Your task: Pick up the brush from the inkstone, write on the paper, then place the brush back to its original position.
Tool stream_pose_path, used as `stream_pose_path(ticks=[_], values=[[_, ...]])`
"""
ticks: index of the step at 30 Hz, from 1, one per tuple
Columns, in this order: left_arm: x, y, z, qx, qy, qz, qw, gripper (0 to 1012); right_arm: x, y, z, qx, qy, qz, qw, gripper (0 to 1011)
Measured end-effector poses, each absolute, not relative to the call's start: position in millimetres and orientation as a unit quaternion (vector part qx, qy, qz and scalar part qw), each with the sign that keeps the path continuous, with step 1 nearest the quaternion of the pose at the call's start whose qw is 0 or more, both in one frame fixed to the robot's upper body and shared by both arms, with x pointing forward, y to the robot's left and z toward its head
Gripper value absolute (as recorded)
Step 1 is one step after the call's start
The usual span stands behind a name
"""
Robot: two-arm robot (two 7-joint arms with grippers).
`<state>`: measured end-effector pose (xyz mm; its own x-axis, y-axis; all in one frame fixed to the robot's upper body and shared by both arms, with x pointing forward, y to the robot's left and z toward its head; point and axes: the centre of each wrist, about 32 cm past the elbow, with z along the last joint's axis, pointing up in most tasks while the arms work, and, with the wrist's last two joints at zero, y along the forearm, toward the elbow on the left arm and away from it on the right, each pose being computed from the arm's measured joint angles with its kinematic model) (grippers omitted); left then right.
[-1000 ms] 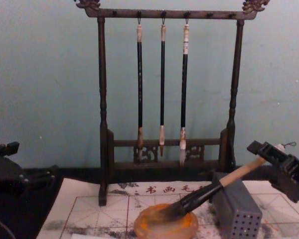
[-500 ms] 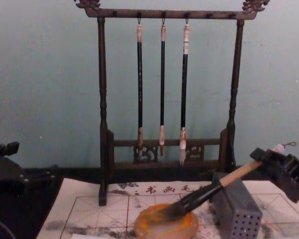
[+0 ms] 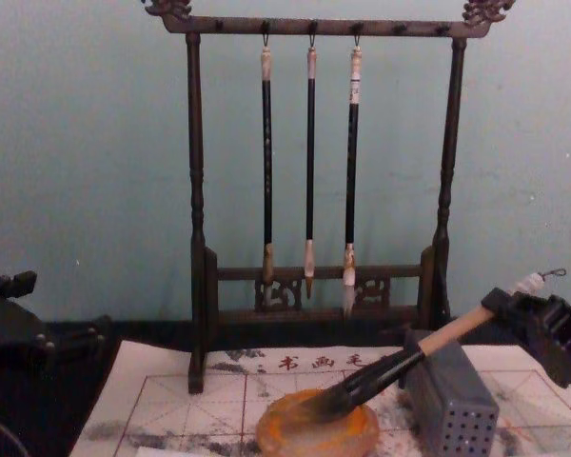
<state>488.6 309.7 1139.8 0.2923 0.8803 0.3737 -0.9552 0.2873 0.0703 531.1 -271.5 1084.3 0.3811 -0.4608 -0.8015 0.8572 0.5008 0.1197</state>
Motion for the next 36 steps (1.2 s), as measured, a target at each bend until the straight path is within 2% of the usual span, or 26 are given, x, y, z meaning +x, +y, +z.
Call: stream_pose_path(ticks=[16,36], values=[[489,310,1140,0.141,-0.132,0.58,0.791,1001,531,-272,1085,0.273,0.363,-0.414,0.789,173],[489,310,1140,0.141,-0.132,0.58,0.791,1001,530,-266,1099,0.252,0.337,-0.36,0.833,172]])
